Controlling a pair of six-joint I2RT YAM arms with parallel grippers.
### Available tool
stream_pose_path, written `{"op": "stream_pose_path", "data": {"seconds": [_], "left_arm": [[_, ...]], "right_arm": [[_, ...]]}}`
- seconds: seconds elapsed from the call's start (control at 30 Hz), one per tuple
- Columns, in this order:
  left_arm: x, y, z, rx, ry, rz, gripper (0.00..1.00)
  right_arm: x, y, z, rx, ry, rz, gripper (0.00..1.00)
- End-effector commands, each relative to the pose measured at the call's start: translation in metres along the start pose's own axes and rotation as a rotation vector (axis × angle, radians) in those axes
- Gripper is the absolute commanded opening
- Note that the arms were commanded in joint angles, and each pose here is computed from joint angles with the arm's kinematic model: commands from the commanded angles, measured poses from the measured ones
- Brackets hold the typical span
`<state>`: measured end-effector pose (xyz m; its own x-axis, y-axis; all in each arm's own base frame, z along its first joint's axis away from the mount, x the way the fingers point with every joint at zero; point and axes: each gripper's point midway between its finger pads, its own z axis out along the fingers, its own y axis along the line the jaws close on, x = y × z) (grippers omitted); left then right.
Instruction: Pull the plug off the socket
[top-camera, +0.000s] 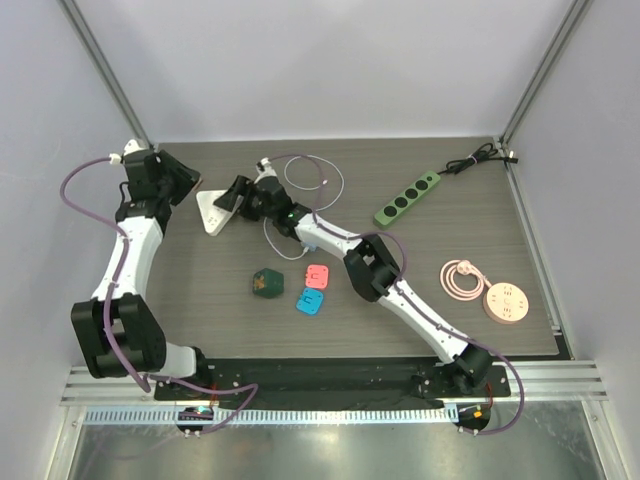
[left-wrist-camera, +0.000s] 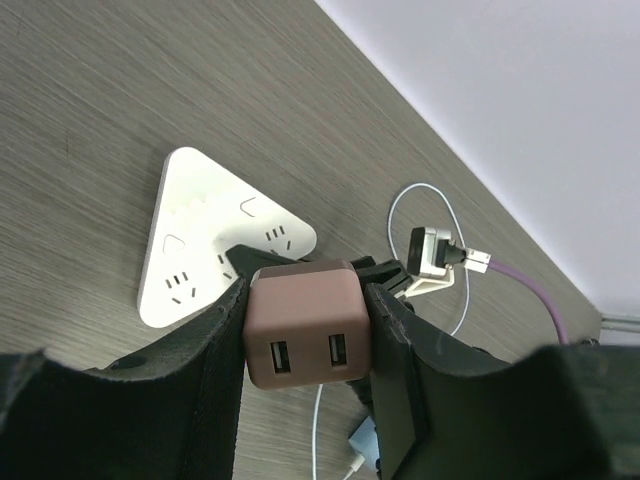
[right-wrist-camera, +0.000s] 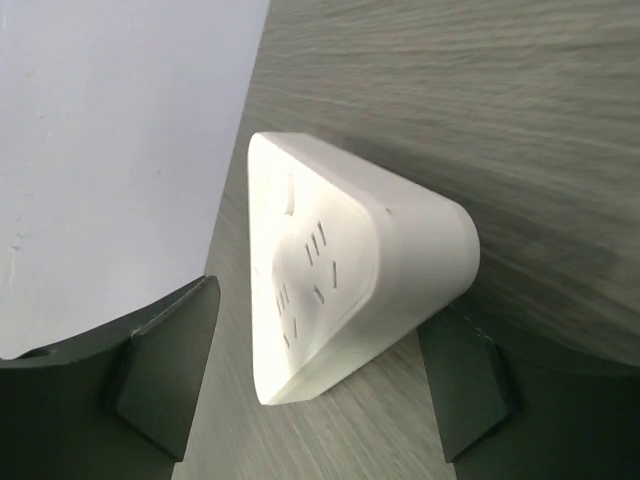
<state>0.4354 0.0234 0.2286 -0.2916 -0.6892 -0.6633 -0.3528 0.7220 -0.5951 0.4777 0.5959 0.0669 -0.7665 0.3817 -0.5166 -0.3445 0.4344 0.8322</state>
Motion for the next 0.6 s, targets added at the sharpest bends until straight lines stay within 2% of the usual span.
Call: {"op": "stream_pose_path", "data": {"seconds": [0.0, 0.03, 0.13, 0.3, 0.5, 0.57], "left_arm": [[-0.019, -0.011, -0.009, 0.029, -0.065, 0.027, 0.00], [-0.018, -0.012, -0.010, 0.032, -0.064, 0.028, 0.00], [-0.017, -0.012, -0.011, 0.036, -0.059, 0.025, 0.00], [-0.006, -0.022, -0.007, 0.074, -0.007, 0.024, 0.00], [0.057, -0.035, 0.011, 0.042, 0.223, 0.148, 0.00], [0.077, -0.048, 0.004, 0.073, 0.251, 0.167, 0.00]], "right_arm": [[-0.031, -0.003, -0.014, 0.083, -0.013, -0.020, 0.85], [-0.048, 0.001, -0.019, 0.081, -0.027, -0.007, 0.86], [-0.059, -0.011, -0.033, 0.136, 0.003, 0.078, 0.88], [-0.056, 0.011, -0.045, 0.107, 0.068, 0.116, 0.91], [-0.083, 0.059, -0.069, 0.058, 0.052, 0.011, 0.91], [-0.094, 0.069, -0.077, 0.035, 0.048, -0.023, 0.92]]}}
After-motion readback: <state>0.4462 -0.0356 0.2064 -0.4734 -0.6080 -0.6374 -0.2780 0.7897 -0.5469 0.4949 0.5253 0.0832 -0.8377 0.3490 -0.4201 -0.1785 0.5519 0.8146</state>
